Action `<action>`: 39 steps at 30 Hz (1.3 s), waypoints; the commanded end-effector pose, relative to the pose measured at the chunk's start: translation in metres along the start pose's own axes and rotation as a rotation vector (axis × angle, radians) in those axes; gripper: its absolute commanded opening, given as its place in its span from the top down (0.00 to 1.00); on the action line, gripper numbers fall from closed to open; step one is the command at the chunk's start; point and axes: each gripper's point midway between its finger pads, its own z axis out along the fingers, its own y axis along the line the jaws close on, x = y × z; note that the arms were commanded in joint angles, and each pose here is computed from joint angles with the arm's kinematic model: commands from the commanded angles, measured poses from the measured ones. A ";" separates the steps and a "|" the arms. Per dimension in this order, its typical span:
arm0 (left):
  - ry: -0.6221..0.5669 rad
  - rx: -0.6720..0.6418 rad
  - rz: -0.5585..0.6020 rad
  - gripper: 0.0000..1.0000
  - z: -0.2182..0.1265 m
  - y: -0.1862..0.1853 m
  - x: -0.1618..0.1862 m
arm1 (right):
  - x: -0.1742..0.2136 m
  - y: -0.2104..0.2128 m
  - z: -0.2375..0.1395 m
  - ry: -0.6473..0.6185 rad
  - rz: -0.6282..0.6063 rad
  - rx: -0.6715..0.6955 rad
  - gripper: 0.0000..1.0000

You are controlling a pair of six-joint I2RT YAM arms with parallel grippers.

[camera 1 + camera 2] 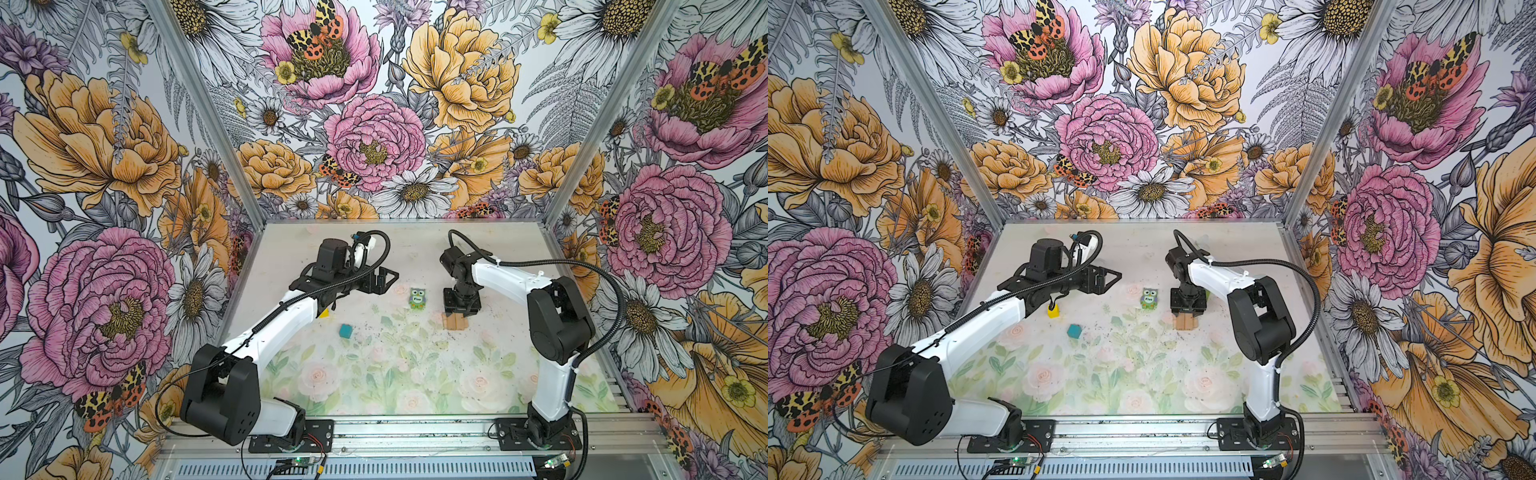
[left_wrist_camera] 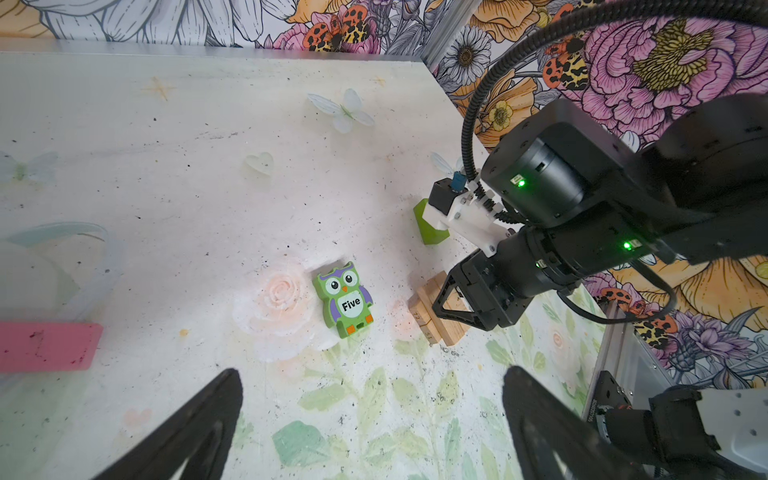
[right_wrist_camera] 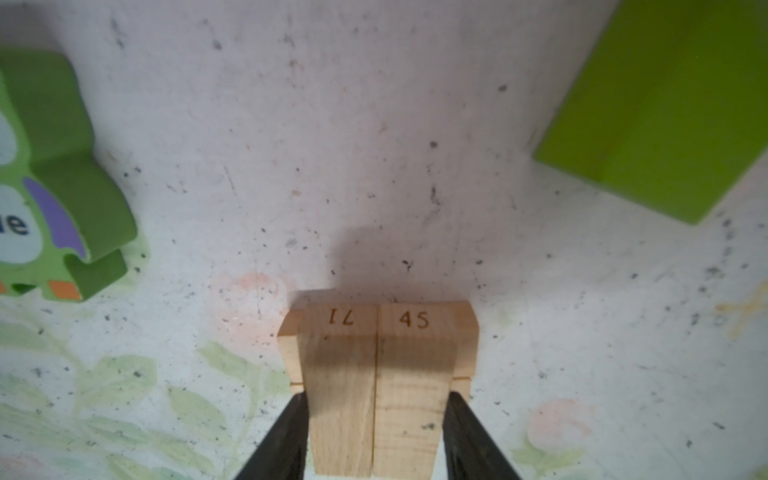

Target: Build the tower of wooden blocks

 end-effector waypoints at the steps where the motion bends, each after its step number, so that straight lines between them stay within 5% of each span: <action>1: -0.020 -0.008 0.009 0.01 0.000 -0.001 -0.011 | 0.000 0.000 0.015 0.023 -0.020 0.021 0.53; 30: -0.020 0.012 0.014 0.01 0.007 -0.006 -0.019 | -0.012 0.005 -0.039 -0.094 -0.022 -0.021 0.43; 39: -0.022 0.014 0.029 0.01 0.001 -0.006 -0.018 | -0.010 0.011 -0.044 -0.110 0.017 -0.017 0.29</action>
